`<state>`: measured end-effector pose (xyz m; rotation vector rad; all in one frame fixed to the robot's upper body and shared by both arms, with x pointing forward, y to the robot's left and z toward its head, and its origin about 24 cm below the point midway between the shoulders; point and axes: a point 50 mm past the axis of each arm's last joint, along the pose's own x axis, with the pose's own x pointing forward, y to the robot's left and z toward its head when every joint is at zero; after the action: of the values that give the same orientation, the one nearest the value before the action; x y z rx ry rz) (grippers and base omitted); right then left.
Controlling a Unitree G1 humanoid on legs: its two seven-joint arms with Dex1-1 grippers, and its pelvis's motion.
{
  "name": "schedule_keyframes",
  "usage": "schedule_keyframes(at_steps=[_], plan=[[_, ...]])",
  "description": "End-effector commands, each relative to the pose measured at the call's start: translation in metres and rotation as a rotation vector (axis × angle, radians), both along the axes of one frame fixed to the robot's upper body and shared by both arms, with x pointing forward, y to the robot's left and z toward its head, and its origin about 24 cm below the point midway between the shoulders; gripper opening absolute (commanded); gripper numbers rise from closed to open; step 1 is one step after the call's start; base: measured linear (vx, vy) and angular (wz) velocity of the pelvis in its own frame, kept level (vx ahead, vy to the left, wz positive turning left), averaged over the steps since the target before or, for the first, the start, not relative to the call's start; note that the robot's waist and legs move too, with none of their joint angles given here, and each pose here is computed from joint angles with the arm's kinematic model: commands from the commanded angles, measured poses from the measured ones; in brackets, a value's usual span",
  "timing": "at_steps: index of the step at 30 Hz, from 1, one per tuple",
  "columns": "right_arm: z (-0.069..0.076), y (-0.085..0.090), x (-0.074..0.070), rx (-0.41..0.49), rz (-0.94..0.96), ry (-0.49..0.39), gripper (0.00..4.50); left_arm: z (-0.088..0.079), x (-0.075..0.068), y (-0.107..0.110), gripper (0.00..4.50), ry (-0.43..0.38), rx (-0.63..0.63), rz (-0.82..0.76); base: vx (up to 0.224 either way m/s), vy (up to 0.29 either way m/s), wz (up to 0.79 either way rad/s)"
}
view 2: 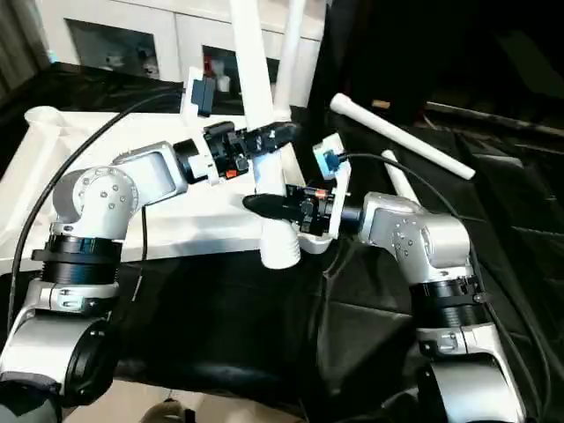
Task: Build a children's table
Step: Pick table leg
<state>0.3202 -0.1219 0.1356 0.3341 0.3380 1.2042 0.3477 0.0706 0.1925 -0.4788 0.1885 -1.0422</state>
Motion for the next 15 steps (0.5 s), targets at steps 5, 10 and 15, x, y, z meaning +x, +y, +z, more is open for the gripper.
schedule_keyframes(at_steps=[5,10,15], plan=[[0.0056,0.0016,0.0035,-0.073,-0.009,-0.109,1.86,0.0076,0.0055,0.0050,1.88,-0.019,-0.018,0.038,0.000,0.000,0.00],[0.0037,0.0008,0.0007,-0.055,0.026,-0.080,2.63,0.0094,0.0004,0.0024,1.85,-0.060,0.010,-0.024,0.000,0.000,0.00],[0.0018,-0.0049,-0.0007,-0.092,0.049,-0.053,3.04,0.0085,-0.0037,-0.0003,1.85,-0.091,0.075,-0.081,0.000,0.000,0.00]])
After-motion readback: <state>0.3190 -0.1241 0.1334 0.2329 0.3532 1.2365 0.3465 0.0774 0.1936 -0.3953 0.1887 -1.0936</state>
